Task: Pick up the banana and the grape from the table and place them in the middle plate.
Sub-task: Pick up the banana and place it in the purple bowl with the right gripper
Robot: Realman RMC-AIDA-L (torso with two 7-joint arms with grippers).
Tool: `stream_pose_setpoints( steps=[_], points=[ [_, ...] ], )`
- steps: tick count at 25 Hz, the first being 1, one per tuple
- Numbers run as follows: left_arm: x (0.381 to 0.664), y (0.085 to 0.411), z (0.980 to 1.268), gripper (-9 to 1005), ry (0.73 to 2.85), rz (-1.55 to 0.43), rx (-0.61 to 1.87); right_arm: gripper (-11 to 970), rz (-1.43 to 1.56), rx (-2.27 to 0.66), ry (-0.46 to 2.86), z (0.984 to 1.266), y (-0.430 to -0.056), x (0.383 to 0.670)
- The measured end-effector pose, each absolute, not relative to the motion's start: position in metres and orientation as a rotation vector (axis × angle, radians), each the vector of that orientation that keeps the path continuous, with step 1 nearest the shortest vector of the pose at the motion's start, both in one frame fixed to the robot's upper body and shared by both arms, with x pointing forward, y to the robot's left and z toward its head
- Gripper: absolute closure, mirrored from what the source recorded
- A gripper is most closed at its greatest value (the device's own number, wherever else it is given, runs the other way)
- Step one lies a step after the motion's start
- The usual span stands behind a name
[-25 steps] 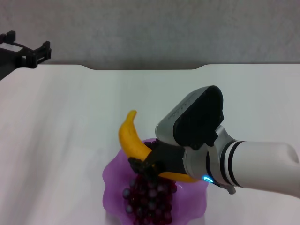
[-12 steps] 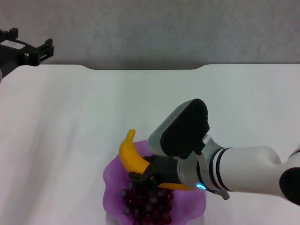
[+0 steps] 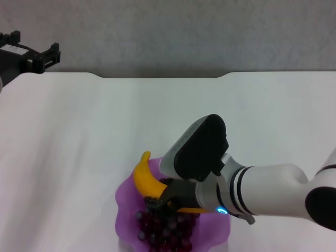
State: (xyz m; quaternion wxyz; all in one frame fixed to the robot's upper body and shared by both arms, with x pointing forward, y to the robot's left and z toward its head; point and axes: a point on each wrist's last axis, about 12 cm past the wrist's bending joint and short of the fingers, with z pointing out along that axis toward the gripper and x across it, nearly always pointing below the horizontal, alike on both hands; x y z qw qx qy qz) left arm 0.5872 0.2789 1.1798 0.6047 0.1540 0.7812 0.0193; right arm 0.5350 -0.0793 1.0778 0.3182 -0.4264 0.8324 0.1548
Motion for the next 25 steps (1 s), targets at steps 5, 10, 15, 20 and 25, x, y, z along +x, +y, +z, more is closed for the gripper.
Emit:
stream_pose_setpoints(
  steps=[5,10,15,20,25],
  points=[
    [0.587,0.279,1.180,131,1.808,0.045,0.356,368,0.414,-1.123,2.184,1.079,-0.078,0.534],
    [0.587,0.279,1.179,131,1.809,0.046,0.355,269,0.409,-1.131,2.182,1.080,-0.078,0.534],
    [0.587,0.280,1.179,131,1.810,0.046,0.355,170,0.407,-1.139,2.175,1.082,-0.078,0.534],
    [0.586,0.281,1.179,131,1.811,0.047,0.352,77,0.414,-1.162,2.145,1.091,-0.073,0.531],
    [0.585,0.281,1.178,131,1.813,0.047,0.353,78,0.394,-1.199,2.121,1.100,-0.071,0.527]
  ],
)
